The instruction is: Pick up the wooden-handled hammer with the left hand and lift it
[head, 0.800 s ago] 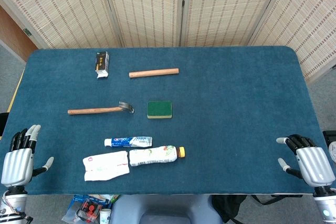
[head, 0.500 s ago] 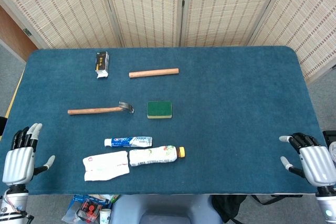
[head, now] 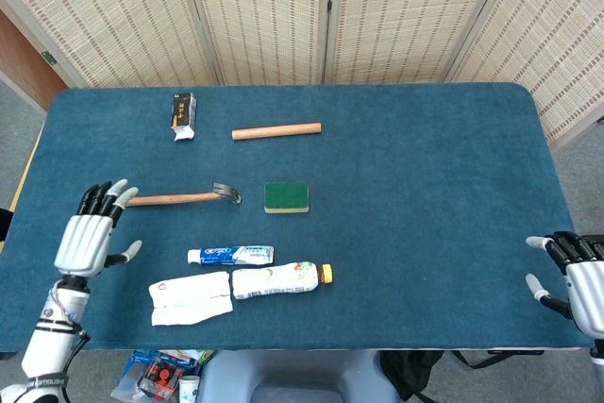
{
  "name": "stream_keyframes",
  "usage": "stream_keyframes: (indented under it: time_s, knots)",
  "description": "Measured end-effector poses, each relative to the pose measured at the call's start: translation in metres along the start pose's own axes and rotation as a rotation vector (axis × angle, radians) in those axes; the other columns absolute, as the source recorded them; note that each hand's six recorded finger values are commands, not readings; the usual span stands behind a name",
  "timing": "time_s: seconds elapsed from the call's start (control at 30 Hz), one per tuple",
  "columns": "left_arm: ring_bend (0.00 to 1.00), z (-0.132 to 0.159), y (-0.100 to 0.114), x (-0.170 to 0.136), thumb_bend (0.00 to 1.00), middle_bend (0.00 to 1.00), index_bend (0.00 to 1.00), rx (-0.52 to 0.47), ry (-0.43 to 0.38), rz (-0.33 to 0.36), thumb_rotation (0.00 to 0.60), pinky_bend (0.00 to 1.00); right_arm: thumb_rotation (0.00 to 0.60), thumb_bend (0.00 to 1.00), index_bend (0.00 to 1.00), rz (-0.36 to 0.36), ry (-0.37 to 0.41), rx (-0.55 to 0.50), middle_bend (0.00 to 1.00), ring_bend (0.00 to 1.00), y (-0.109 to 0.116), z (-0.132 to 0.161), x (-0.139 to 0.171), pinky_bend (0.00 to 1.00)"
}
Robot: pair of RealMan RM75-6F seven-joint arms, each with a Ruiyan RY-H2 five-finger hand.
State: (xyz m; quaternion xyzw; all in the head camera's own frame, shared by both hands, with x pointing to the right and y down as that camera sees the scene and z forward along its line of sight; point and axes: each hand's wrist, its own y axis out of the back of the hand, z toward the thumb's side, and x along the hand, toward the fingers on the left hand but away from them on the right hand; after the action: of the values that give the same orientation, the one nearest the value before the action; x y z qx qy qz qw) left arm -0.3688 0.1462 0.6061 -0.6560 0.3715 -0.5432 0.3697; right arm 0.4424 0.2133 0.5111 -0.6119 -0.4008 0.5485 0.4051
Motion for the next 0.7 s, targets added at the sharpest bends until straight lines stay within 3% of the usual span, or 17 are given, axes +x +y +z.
stream_keyframes:
  time_s: [0.23,0.4,0.53,0.7]
  knots:
    - [0.01,0.019,-0.022,0.052,0.22,0.11,0.08,0.06,-0.034,-0.123,0.6,0.0,0.6,0.26,0.33,0.006,-0.018,-0.005,0.35,0.23,-0.001,-0.004,0.006,0.26]
    - [0.01,0.028,-0.04,0.083,0.23,0.11,0.09,0.087,-0.017,-0.209,0.6,0.0,0.6,0.26,0.33,0.013,-0.023,-0.007,0.35,0.23,-0.003,-0.006,0.007,0.26]
    - [0.02,0.035,-0.052,0.104,0.35,0.13,0.12,0.118,0.0,-0.259,0.6,0.0,0.6,0.26,0.33,0.015,-0.025,-0.009,0.35,0.23,-0.004,-0.007,0.008,0.26]
    - [0.02,0.042,-0.065,0.126,0.36,0.16,0.15,0.163,0.023,-0.305,0.6,0.0,0.6,0.26,0.33,0.019,-0.04,-0.008,0.35,0.23,-0.005,-0.011,0.01,0.26]
